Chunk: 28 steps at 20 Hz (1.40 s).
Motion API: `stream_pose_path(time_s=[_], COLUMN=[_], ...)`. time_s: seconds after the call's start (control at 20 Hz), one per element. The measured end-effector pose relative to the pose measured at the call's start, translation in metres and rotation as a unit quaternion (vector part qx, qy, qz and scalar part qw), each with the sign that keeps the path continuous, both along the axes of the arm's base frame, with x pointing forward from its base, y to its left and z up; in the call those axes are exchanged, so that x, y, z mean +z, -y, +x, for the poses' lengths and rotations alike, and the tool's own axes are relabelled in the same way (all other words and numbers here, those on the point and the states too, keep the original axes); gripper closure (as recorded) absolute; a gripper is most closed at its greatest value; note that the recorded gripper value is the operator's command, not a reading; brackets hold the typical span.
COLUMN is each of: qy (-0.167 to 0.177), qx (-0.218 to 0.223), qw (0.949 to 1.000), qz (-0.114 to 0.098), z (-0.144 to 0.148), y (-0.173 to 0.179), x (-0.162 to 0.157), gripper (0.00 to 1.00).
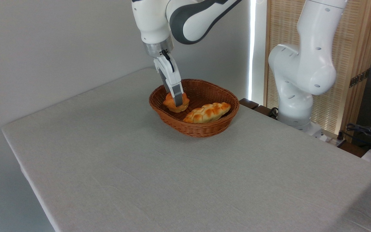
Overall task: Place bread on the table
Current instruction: 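Close the gripper around the small round bun, then lift the bun up out of the basket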
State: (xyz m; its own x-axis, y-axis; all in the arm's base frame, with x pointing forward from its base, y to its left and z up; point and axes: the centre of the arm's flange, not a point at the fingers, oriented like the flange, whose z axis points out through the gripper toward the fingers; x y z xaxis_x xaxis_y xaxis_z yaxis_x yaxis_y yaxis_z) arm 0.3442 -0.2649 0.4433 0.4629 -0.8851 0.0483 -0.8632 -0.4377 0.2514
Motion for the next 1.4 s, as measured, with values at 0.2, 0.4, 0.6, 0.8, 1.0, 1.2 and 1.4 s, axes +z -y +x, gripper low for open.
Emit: stream_pose_path(time_s=[0.2, 0.4, 0.6, 0.8, 1.0, 1.2, 1.4], qy=[0.000, 0.003, 0.003, 0.002, 0.002, -0.028, -0.053], qx=[-0.003, -0.003, -0.003, -0.003, -0.003, -0.018, -0.037], qw=[1.0000, 1.0000, 1.0000, 1.0000, 1.0000, 0.9994, 0.9978], qz=[0.001, -0.001, -0.001, 0.000, 0.000, 0.010, 0.015], z=[0.000, 0.000, 0.000, 0.001, 0.001, -0.005, -0.009], y=[0.003, 0.005, 0.005, 0.005, 0.005, 0.008, 0.013], x=[-0.004, -0.004, -0.005, -0.006, -0.006, 0.006, 0.037], gripper=[0.77, 0.92, 0.92, 0.92, 0.92, 0.95, 0.95])
